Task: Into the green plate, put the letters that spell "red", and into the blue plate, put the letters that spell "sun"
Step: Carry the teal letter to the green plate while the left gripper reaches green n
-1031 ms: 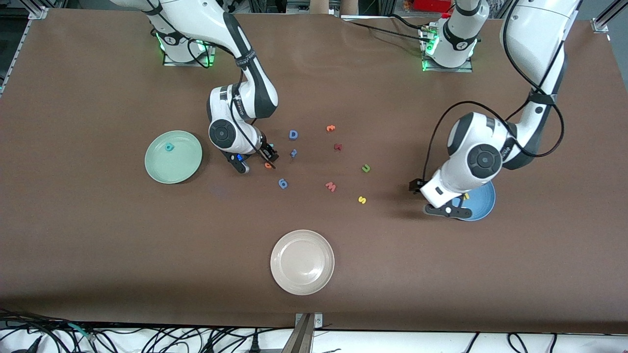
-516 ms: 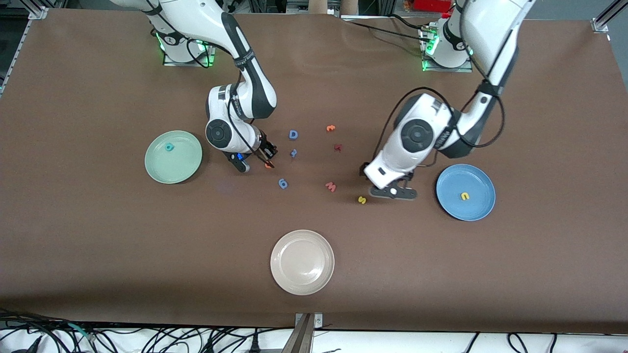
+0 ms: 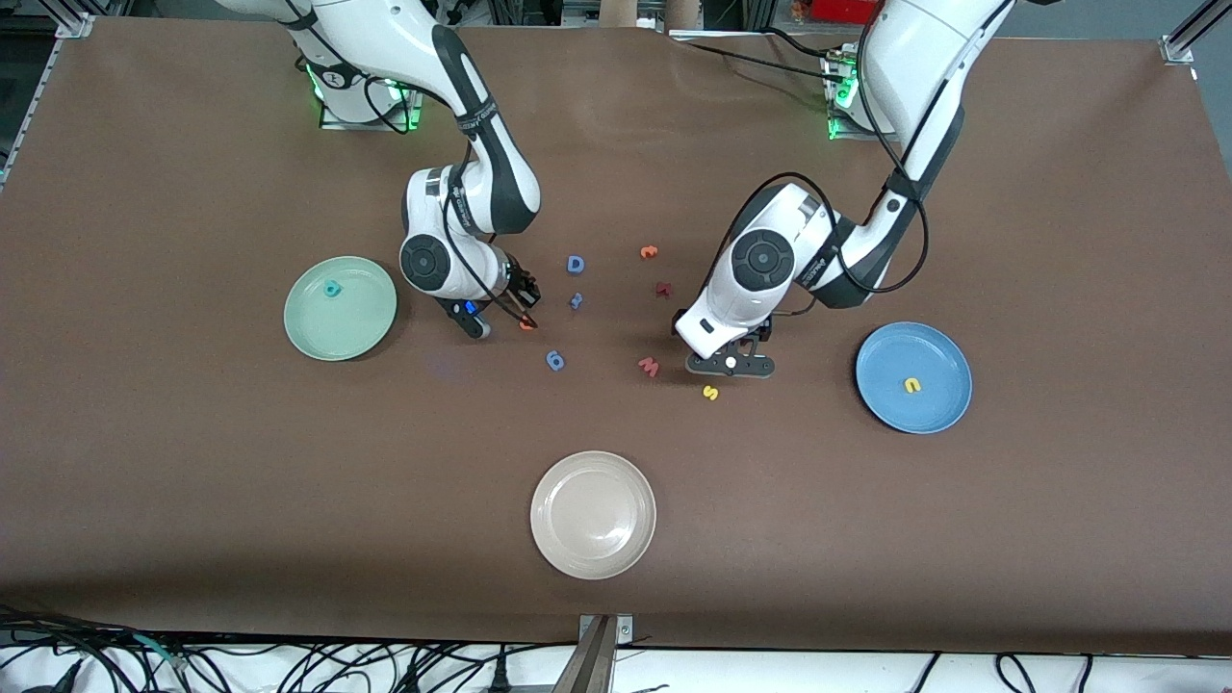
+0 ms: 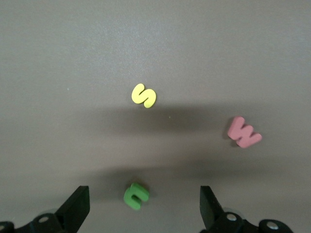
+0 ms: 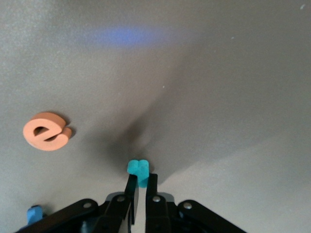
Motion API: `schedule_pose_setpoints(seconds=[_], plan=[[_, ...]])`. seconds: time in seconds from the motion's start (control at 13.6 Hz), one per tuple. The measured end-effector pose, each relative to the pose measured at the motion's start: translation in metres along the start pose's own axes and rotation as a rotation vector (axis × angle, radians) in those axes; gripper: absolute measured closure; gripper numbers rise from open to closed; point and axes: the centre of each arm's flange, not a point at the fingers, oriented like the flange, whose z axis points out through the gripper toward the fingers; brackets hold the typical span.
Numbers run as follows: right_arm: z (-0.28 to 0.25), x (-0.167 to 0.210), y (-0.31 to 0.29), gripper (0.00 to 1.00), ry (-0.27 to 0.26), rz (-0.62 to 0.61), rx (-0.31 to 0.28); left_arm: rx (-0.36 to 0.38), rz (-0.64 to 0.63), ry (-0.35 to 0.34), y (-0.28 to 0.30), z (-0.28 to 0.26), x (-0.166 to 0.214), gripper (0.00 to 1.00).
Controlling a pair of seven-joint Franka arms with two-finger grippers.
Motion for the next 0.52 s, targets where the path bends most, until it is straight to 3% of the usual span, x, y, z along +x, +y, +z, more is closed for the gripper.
schedule_pose_setpoints(seconds=[0.22, 0.52], plan=[[-0.014, 0.007, 0.002, 0.91, -0.003, 0.014, 0.011, -0.004, -0.004, -0.010, -0.002, 0.019, 0.000, 0.00], [-0.084, 0.026, 0.019, 0.91, -0.073, 0.029, 0.006, -0.013, -0.001, -0.006, -0.006, 0.042, -0.012, 0.00]])
